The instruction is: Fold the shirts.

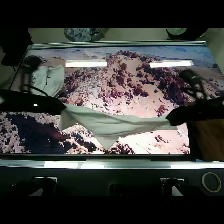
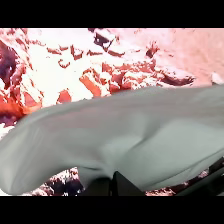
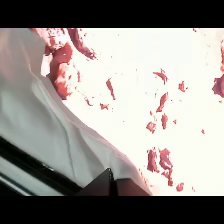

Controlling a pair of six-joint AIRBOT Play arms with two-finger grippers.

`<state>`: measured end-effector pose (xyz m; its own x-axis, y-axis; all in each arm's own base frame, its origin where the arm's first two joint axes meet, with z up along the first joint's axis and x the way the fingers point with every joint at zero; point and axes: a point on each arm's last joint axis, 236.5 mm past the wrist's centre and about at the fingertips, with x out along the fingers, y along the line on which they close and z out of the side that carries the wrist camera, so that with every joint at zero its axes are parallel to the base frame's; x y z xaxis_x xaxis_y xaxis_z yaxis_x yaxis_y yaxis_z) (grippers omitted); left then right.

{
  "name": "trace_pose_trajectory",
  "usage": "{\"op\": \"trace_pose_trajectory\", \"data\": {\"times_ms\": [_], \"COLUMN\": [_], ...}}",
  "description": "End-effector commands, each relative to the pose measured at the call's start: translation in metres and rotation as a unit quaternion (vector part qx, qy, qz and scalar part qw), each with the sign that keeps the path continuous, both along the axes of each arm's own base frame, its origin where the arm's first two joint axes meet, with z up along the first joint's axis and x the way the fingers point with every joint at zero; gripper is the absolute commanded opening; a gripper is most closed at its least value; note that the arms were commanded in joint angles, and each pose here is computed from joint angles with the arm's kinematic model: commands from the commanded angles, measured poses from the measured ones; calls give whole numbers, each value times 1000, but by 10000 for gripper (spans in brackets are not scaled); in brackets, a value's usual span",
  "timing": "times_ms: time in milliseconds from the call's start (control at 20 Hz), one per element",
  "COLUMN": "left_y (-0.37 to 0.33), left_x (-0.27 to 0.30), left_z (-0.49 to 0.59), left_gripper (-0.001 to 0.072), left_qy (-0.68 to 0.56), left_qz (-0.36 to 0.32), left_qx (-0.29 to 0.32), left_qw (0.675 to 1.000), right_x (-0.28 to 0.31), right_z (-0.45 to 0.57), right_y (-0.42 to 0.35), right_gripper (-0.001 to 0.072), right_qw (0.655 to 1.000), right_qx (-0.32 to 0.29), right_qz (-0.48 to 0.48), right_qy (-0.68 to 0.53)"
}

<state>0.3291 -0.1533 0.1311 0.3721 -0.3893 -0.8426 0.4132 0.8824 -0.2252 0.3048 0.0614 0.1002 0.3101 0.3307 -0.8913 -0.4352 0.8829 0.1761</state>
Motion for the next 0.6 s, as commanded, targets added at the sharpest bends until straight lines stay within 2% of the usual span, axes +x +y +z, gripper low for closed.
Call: {"op": "trace_pose_trajectory", "data": {"times_ms": [0, 150, 300, 350, 400, 450, 500, 550], "left_y": [-10, -18, -27, -32, -33, -26, -11, 9], "left_x": [42, 96, 124, 123, 121, 119, 117, 117], "left_z": [-91, -116, -140, -145, -145, -140, -130, -119], "left_gripper": [30, 32, 50, 201, 476, 642, 642, 642], "left_qy": [58, 68, 97, 110, 117, 120, 123, 123], "left_qz": [-28, -34, -5, -3, -6, -8, -8, 1], "left_qx": [28, 34, 19, 7, 8, 16, 29, 45], "left_qw": [998, 997, 995, 994, 993, 993, 992, 991], "right_x": [74, 134, 149, 150, 152, 154, 155, 154], "right_z": [-84, -107, -139, -145, -144, -135, -121, -102], "right_y": [-13, -16, -6, -1, 3, 2, -2, -11], "right_gripper": [43, 43, 44, 98, 322, 549, 630, 645], "right_qw": [997, 985, 976, 972, 971, 974, 981, 985], "right_qx": [9, 47, 97, 114, 125, 123, 113, 102], "right_qz": [-76, -148, -191, -200, -201, -183, -149, -119], "right_qy": [-31, -74, -46, -34, -34, -45, -59, -71]}}
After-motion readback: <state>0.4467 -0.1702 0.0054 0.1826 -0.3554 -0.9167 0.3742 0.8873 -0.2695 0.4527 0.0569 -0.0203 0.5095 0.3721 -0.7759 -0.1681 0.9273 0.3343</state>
